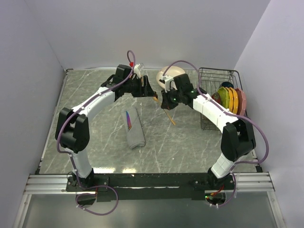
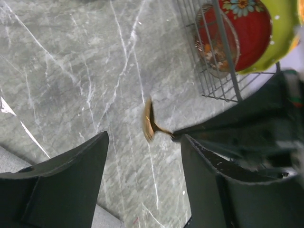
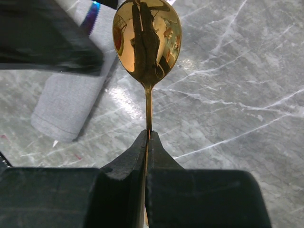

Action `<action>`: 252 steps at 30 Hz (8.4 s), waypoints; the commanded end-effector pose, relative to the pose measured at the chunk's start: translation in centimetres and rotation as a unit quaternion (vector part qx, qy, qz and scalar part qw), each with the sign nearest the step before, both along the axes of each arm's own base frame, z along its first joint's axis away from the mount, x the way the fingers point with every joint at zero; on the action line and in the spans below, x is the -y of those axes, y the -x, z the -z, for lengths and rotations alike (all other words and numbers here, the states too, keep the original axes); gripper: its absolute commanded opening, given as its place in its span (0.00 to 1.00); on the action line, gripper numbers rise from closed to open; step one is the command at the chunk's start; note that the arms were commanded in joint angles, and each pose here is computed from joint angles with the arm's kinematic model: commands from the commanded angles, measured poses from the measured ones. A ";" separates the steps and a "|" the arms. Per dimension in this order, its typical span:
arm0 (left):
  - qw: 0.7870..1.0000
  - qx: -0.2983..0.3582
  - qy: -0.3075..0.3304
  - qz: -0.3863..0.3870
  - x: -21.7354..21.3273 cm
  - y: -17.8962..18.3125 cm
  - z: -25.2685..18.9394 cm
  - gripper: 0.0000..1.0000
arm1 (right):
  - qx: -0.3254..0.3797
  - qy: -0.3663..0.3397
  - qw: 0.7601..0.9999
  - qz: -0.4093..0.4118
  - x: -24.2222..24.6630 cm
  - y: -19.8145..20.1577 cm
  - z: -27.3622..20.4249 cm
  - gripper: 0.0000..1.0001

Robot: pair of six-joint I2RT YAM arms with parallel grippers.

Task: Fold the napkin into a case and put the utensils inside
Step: Pass from the right arm to the left, then pass from the left arm to the right, then pass from the right arm to the left, then insert the spoon into the folded napkin, then rotate the smaller rectangle-folded napkin at the center of the board.

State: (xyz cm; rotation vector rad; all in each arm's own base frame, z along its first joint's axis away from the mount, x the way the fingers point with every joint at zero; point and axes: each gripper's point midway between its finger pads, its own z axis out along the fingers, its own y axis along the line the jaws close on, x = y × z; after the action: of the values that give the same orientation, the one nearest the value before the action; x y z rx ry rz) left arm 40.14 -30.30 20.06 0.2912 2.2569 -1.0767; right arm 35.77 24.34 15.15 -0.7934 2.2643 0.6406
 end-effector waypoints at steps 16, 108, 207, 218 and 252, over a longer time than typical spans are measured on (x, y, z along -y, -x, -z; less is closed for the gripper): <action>0.996 0.003 0.077 0.045 -0.7 -0.1 -2.7 0.01 | -0.029 -0.125 0.991 -0.039 -0.9 2.4 -8.0 0.74; 0.978 0.167 -0.064 0.105 -17.0 -9.2 7.1 0.01 | 0.262 0.035 0.854 -0.448 -7.6 14.4 5.4 0.10; 0.982 0.125 -0.078 0.116 -12.6 -6.0 7.2 0.63 | 0.328 0.119 0.755 -0.556 -13.5 15.5 11.9 0.05; 0.980 0.148 -0.129 0.011 -20.4 -7.1 2.0 0.63 | 0.317 0.056 0.777 -0.541 -14.0 16.8 6.2 0.22; 0.949 0.063 -0.257 0.174 -14.2 -3.4 14.1 0.54 | 0.148 -0.016 0.985 -0.082 1.3 6.6 -2.3 0.42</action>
State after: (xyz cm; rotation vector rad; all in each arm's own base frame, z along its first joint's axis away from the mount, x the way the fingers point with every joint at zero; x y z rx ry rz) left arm 41.69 -14.85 3.02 0.9814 2.4844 -0.5675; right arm 28.81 23.32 15.65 -1.0815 1.9365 0.5726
